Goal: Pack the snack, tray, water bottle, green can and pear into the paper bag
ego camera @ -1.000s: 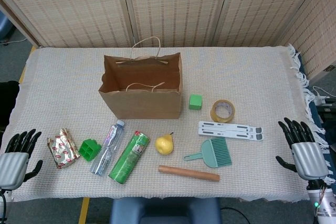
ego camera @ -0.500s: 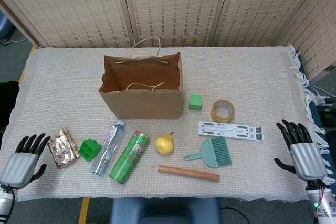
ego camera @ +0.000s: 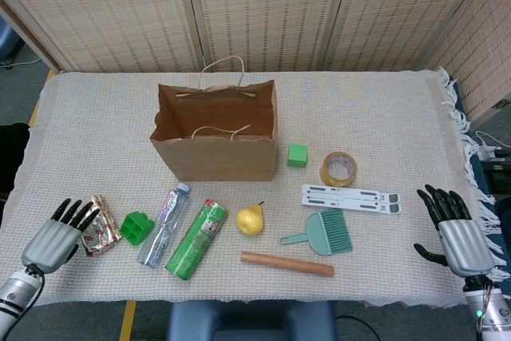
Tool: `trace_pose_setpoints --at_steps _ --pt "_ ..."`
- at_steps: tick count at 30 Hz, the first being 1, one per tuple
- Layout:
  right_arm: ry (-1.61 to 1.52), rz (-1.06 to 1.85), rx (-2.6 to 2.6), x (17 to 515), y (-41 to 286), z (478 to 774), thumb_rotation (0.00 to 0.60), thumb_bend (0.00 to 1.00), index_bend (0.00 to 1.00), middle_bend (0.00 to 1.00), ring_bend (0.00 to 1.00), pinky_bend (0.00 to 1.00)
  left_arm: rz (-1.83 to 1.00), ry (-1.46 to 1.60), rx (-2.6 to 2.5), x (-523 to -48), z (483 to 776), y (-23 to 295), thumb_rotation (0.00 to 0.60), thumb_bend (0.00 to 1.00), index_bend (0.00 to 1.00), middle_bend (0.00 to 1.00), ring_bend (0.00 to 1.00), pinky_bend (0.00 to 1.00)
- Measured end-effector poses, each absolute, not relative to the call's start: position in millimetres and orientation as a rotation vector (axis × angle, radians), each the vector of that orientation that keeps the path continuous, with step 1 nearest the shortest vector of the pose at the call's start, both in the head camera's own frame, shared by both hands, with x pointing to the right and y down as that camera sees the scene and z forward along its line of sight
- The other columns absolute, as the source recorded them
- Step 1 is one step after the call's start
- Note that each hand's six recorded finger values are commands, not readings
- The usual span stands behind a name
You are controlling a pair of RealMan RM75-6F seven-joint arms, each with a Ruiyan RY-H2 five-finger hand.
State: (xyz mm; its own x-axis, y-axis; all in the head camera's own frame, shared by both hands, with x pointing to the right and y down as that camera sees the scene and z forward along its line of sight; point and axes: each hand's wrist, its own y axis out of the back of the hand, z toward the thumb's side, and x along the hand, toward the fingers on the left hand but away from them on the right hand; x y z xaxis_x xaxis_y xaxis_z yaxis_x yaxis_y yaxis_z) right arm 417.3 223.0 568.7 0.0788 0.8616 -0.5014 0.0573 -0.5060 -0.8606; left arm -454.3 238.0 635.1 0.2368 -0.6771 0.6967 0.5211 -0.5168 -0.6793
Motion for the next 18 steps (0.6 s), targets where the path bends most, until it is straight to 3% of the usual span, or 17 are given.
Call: trace_pose_setpoints --at_steps 10,18 --pt "-0.924 1.509 -1.686 418 223 570 0.600 0.06 0.00 0.00 0.00 0.00 -1.423 0.057 -1.492 -445 663 237 0.600 0.36 0.00 0.00 0.00 0.05" --pt "-0.930 1.520 -1.699 419 223 571 0.600 0.06 0.00 0.00 0.00 0.00 -1.473 0.106 -1.509 -455 657 234 0.600 0.35 0.00 0.00 0.00 0.05"
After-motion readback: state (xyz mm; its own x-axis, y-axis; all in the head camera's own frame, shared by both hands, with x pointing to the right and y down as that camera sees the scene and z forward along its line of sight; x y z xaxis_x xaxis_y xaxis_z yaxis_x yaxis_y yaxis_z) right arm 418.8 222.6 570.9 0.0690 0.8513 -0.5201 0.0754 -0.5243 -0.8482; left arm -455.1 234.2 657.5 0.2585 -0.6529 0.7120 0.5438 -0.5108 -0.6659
